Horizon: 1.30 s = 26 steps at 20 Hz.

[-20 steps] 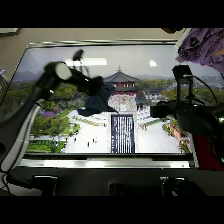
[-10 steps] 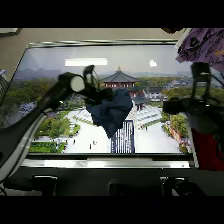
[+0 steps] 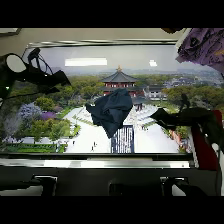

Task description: Fold the clothes and pants, and hang the long-sleeved shirts on hangers.

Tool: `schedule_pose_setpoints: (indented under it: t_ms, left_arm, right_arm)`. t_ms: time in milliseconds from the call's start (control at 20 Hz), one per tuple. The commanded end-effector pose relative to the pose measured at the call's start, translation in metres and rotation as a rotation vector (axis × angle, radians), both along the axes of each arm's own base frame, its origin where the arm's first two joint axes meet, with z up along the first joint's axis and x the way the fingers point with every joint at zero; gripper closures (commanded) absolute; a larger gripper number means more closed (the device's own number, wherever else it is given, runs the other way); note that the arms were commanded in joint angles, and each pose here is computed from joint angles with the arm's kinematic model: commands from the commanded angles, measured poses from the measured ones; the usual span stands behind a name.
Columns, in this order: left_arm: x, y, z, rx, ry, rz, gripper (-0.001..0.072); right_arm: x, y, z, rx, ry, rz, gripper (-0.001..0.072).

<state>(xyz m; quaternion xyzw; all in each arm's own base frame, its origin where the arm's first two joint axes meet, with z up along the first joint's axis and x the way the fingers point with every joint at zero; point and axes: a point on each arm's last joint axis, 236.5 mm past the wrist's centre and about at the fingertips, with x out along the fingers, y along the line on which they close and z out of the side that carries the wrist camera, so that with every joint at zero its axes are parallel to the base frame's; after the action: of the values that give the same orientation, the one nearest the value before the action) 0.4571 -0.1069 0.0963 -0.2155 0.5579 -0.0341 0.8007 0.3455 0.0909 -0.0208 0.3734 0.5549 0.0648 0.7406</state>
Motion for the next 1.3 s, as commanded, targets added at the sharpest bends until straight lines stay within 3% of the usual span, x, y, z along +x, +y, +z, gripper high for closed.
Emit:
schedule_pose_setpoints:
  t_ms: [0,400,800,900,1000,1150,1250]
  left_arm:
    - [0.000,0.027,-0.005,0.011,0.024,0.036,0.0031]
    - [0.003,0.027,-0.021,0.019,0.058,0.034,0.0031]
    - [0.002,0.027,-0.021,0.025,0.059,0.033,0.0030]
    - [0.002,0.026,-0.021,0.025,0.058,0.031,0.0031]
    - [-0.002,0.022,-0.022,0.011,0.076,0.027,0.0038]
    - [-0.010,0.030,-0.061,0.027,0.141,-0.030,0.0043]
    - [-0.016,0.008,-0.103,-0.138,0.189,-0.078,0.0044]
  right_arm:
    - [0.044,0.036,-0.016,0.106,-0.047,-0.014,0.0212]
    - [0.141,0.081,-0.040,0.098,-0.076,0.057,0.0213]
    - [0.141,0.084,-0.084,0.120,0.024,0.019,0.0244]
    - [0.139,0.092,-0.086,0.114,0.021,0.037,0.0410]
    - [0.140,0.099,-0.084,0.101,-0.006,0.068,0.0655]
    - [0.147,0.096,-0.067,0.073,-0.060,0.076,0.0684]
    - [0.149,0.093,-0.051,0.052,-0.096,0.088,0.0683]
